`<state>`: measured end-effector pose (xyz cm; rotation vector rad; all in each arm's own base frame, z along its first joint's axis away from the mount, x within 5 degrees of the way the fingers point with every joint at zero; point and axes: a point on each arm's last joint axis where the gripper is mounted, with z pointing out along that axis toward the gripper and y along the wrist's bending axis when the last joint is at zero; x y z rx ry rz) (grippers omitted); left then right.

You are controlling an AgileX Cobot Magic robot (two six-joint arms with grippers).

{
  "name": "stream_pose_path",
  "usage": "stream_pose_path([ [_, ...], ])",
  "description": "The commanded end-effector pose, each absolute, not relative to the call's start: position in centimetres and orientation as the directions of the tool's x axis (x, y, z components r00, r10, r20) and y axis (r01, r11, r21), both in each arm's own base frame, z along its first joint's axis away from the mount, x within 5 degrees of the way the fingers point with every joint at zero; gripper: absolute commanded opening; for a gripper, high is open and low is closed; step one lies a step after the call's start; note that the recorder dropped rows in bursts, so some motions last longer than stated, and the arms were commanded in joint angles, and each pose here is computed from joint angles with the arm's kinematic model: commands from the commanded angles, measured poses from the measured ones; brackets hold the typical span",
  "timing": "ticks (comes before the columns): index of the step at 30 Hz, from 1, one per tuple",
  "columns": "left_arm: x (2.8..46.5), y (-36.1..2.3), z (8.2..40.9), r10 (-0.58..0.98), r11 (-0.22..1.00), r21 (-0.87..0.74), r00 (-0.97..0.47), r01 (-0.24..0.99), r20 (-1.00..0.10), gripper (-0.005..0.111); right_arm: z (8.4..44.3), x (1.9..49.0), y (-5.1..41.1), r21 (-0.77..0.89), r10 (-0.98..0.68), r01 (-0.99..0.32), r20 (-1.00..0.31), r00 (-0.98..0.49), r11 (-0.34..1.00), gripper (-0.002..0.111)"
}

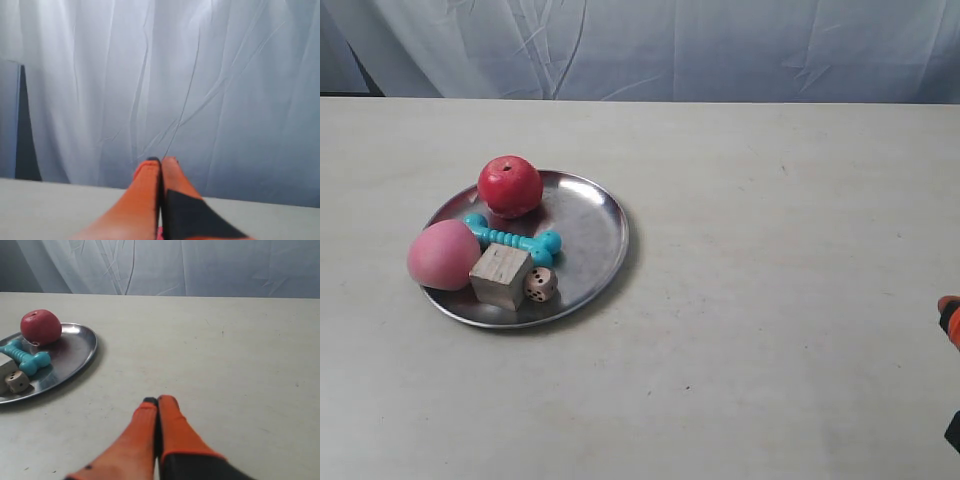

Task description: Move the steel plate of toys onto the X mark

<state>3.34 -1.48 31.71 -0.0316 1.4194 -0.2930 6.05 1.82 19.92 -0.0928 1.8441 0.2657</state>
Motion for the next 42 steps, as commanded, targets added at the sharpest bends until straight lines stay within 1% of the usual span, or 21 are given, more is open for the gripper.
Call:
stream_pose_path([
  [1,4.8,-1.2,26.6,-0.236,0.965,-0.230,0.031,0.127,-0.971,0.000,19.8,6.0,1.8,0.134,0.076,-0.194,-0.956,-0.283,0.972,0.000],
  [4,5.5,-0.9,23.6,-0.244,0.965,-0.245,-0.027,0.088,-0.969,0.000,19.8,6.0,1.8,0.134,0.076,-0.194,-0.956,-0.283,0.972,0.000],
  [6,5.7,-0.9,22.2,-0.232,0.968,-0.238,-0.074,0.081,-0.970,0.000,19.8,6.0,1.8,0.134,0.076,-0.194,-0.956,-0.283,0.972,0.000],
  [11,5.8,-1.2,20.7,-0.223,0.968,-0.237,-0.147,0.088,-0.964,0.000,19.8,6.0,1.8,0.134,0.076,-0.194,-0.956,-0.283,0.972,0.000],
  [14,5.8,-1.2,20.6,-0.219,0.968,-0.234,-0.152,0.090,-0.964,0.000,19.8,6.0,1.8,0.134,0.076,-0.194,-0.956,-0.283,0.972,0.000],
  [21,5.4,-1.2,20.7,-0.217,0.969,-0.227,-0.104,0.099,-0.971,0.000,19.8,6.0,1.8,0.134,0.076,-0.194,-0.956,-0.283,0.972,0.000],
  [42,5.4,-1.1,20.7,-0.204,0.972,-0.214,-0.102,0.096,-0.974,0.000,19.9,6.0,1.8,0.135,0.078,-0.193,-0.957,-0.280,0.972,0.000],
])
